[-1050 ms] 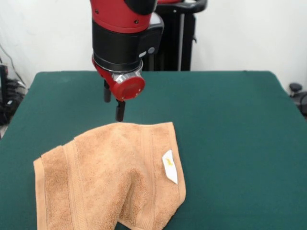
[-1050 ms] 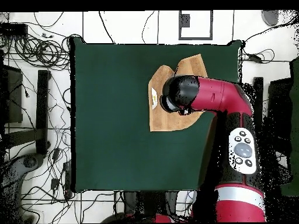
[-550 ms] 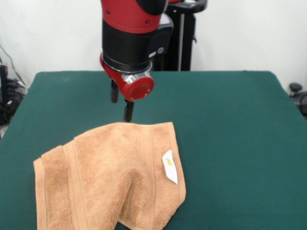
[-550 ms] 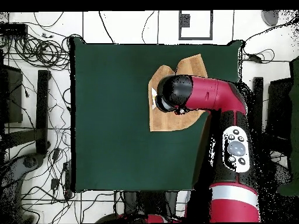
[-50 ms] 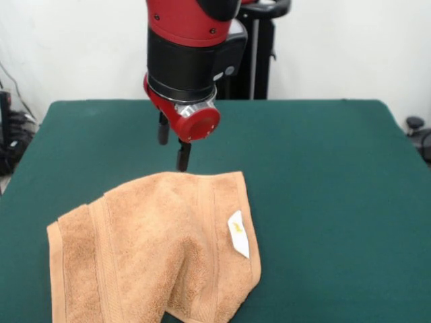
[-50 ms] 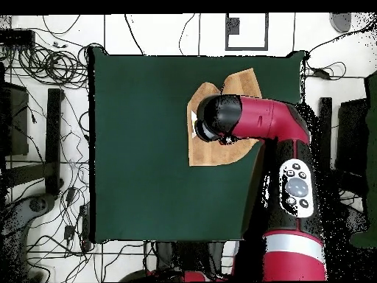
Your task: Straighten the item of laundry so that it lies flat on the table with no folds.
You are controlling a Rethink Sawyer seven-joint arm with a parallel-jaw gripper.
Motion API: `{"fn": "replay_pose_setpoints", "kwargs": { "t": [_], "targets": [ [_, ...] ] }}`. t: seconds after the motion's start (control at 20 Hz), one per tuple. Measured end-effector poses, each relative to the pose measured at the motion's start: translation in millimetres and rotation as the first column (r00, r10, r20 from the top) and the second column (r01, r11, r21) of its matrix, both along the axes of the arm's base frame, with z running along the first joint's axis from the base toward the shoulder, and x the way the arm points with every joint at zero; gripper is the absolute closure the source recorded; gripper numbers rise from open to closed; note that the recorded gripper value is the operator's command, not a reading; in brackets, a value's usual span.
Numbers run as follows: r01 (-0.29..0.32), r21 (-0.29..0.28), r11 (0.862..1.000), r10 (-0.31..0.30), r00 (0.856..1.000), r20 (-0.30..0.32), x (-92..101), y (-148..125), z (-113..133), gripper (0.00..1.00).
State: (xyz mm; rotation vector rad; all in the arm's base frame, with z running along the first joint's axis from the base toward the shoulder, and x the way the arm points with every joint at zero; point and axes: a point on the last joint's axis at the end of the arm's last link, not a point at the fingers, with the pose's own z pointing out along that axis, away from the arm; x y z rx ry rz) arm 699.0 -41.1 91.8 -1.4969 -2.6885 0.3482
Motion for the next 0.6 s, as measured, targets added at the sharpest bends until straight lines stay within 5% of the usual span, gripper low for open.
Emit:
{"fn": "replay_pose_setpoints", "kwargs": {
  "t": [0.6],
  "targets": [
    [0.003, 0.0, 1.0, -0.003, 1.0, 0.0, -0.2, -2.1, 0.0, 0.0]
  ]
}}
